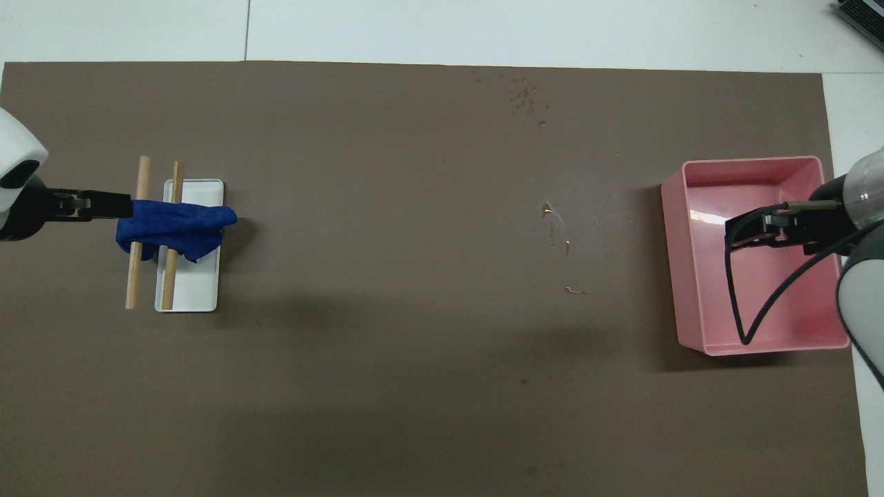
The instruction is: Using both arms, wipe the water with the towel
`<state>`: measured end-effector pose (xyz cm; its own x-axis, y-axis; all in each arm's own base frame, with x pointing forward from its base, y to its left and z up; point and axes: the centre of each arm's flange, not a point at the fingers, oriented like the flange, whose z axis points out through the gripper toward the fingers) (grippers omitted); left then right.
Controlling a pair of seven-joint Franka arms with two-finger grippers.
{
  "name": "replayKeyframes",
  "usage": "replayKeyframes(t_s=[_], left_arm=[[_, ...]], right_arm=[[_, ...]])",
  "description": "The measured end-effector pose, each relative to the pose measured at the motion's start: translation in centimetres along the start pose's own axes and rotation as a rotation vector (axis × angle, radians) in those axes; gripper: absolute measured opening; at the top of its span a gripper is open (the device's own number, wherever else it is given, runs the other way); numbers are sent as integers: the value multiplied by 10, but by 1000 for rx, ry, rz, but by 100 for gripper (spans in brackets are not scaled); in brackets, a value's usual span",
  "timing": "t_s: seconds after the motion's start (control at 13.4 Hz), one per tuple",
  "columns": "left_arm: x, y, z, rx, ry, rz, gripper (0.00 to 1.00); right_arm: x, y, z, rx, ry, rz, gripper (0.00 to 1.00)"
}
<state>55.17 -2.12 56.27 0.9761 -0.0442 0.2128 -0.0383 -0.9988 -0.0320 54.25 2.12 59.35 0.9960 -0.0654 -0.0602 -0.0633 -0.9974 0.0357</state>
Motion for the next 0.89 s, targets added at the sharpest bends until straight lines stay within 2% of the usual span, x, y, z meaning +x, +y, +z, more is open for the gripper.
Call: replayKeyframes(t_s=[0.3, 0.52, 0.74, 0.89], left_arm=[[14, -28, 53, 63, 32, -21, 100], [13, -45, 101, 60, 36, -110, 100], [8, -29, 127, 46, 44, -167, 100], [2, -24, 136, 43, 31, -174, 96]], right_arm=[[0, 0, 0, 0, 0, 0, 100], [0, 0, 0, 0, 0, 0, 100], [0, 0, 0, 0, 0, 0, 100], [0, 0, 0, 0, 0, 0, 100]])
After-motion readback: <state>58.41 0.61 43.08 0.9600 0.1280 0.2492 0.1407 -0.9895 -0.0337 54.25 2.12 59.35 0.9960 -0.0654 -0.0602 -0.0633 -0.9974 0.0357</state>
